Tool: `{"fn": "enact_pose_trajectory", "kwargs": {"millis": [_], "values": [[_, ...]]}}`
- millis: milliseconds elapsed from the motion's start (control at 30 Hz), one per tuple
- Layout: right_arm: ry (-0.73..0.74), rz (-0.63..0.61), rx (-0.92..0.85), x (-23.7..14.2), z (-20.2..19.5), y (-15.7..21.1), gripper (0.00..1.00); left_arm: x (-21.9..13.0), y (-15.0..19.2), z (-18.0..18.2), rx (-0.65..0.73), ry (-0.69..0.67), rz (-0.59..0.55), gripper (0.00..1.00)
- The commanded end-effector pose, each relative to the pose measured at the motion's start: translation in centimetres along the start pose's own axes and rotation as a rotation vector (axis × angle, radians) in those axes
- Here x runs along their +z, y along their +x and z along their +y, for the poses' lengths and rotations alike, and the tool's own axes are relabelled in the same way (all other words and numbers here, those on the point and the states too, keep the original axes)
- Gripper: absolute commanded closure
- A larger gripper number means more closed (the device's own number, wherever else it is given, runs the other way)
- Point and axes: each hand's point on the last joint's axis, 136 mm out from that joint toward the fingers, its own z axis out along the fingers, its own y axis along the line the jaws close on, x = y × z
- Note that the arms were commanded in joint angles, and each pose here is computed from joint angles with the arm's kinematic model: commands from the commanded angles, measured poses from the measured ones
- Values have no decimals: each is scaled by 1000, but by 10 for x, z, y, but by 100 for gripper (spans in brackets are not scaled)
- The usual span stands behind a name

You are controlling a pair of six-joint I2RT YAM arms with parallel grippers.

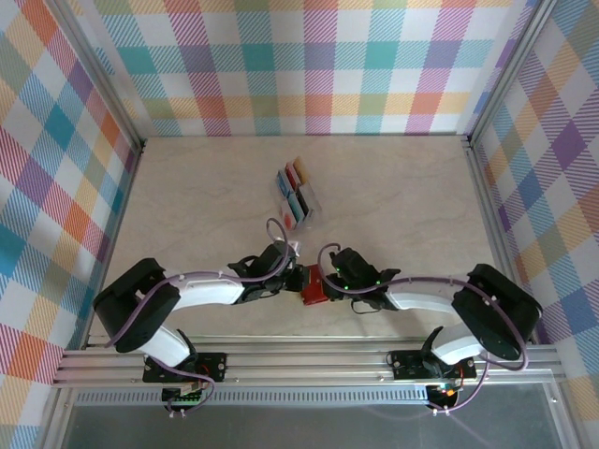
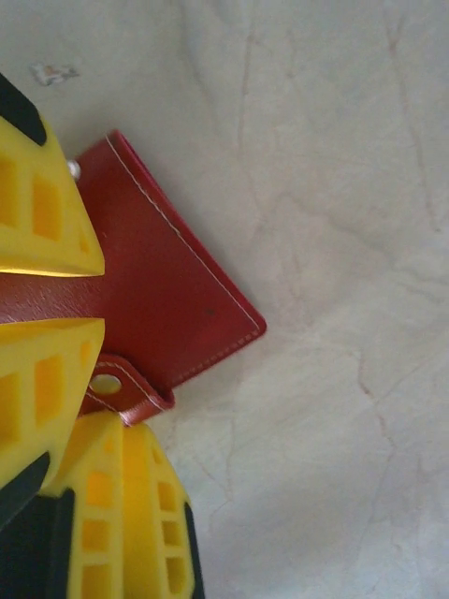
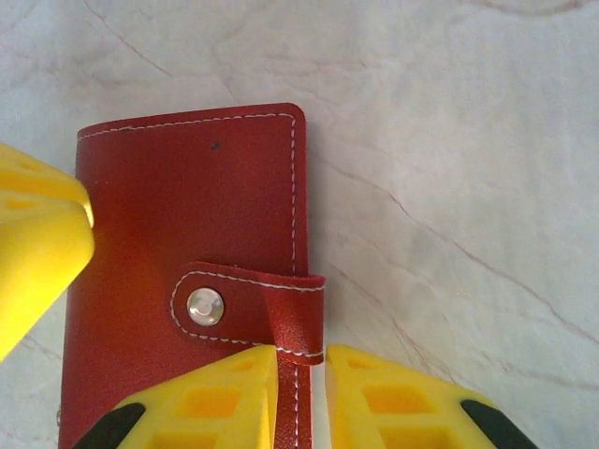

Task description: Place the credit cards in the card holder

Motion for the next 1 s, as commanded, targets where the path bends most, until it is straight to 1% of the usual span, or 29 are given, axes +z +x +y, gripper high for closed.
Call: {"fn": "enact_pose_trajectory", "kwargs": {"millis": [0,133,200,300,433,533,600,700,767,833,967], "values": [[10,-43,-14,4,6,-15,79,3,-13,13,9,-96,-28,83],[24,-76,-21,3,9,-27,77,9,-25,28,-15,-128,-27,88],[24,-96,-26,-4,10,-30,73,7,-29,29,-18,-120,-29,91],[36,-127,-48,-17,11,-35,68,-5,-33,19,-21,-69,-53,91],[29,-128,-97,-30,19,-38,61,-23,-35,7,-40,-5,-73,91],[17,-124,-138,-33,29,-40,58,-30,-29,8,-64,8,-72,92],[0,-112,-157,-31,35,-41,61,-28,-22,12,-73,2,-55,93],[-31,-100,-170,-27,43,-41,75,-19,-12,14,-76,8,-28,94],[-47,-87,-177,-23,48,-41,79,-12,-8,14,-76,12,-11,94],[-43,-71,-184,-19,48,-40,82,-3,-6,17,-74,0,5,95],[-25,-52,-189,-12,46,-37,81,11,-8,22,-58,-38,15,96]]}}
